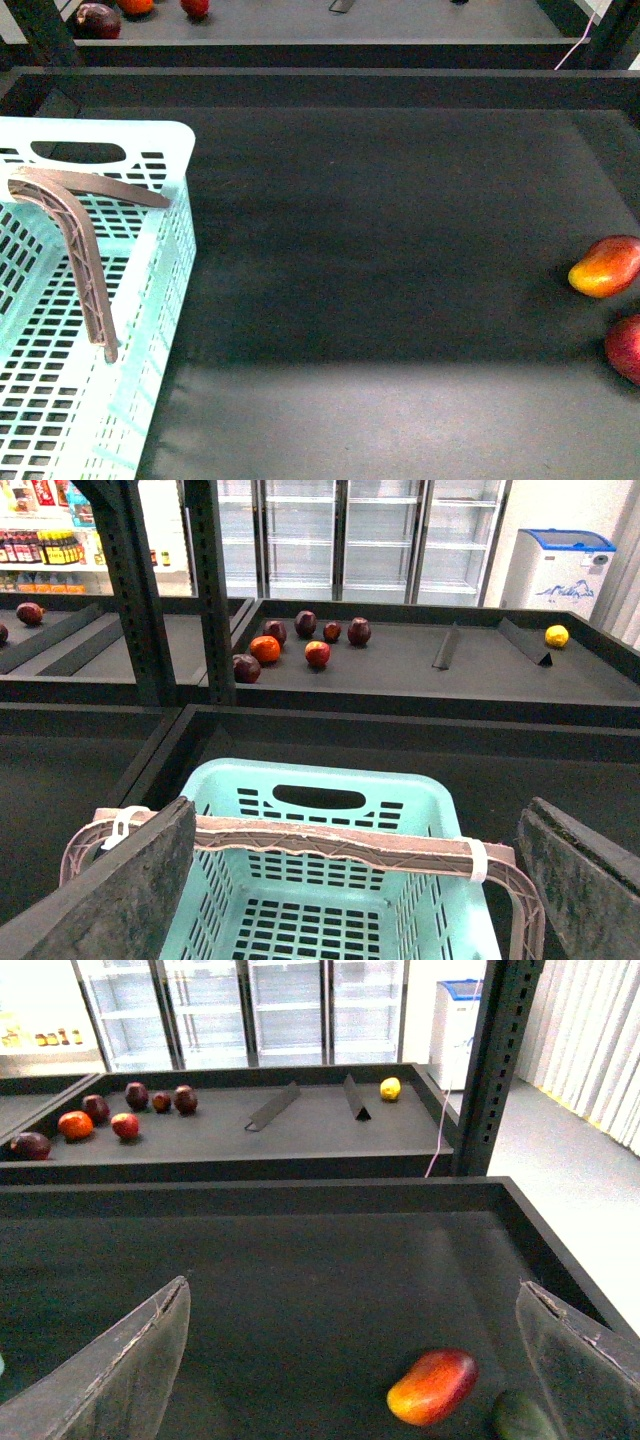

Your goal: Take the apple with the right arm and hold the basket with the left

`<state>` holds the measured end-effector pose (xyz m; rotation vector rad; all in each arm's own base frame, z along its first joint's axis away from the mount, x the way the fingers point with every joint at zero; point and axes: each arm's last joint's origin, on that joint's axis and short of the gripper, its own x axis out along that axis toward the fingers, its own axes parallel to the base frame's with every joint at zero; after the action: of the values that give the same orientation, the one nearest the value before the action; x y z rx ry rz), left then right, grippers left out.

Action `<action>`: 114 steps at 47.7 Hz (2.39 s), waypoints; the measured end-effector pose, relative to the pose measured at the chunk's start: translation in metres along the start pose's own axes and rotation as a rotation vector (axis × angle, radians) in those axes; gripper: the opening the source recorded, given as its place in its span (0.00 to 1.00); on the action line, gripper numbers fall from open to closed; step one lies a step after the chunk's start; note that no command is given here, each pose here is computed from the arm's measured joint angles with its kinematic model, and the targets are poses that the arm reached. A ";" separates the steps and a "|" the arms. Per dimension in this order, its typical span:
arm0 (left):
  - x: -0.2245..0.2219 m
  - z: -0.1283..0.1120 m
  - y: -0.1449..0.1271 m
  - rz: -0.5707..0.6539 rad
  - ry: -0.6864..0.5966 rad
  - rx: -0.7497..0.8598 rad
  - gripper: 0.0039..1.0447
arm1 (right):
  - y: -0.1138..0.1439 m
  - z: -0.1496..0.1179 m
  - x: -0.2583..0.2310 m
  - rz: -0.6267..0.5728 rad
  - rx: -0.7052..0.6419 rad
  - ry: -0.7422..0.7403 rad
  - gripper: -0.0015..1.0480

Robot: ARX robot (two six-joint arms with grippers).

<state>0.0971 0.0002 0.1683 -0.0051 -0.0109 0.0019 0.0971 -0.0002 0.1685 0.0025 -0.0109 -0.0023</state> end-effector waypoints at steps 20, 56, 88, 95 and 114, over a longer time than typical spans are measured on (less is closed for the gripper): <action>0.000 0.000 0.000 0.000 0.000 0.000 0.94 | 0.000 0.000 0.000 0.000 0.000 0.000 0.91; 0.079 0.000 0.013 0.204 0.655 -1.116 0.94 | 0.000 0.000 0.000 0.000 0.000 0.000 0.91; 0.184 -0.029 0.056 0.517 0.683 -1.276 0.55 | 0.000 0.000 0.000 0.000 0.000 0.000 0.91; 0.189 -0.031 0.053 0.527 0.704 -1.274 0.27 | 0.000 0.000 0.000 0.000 0.000 0.000 0.91; 0.192 0.010 -0.007 0.326 0.761 -1.203 0.05 | 0.000 0.000 0.000 0.000 0.000 0.000 0.91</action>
<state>0.2892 -0.0060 0.1807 -1.2100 0.7520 0.3192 0.0971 -0.0002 0.1685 0.0025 -0.0113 -0.0019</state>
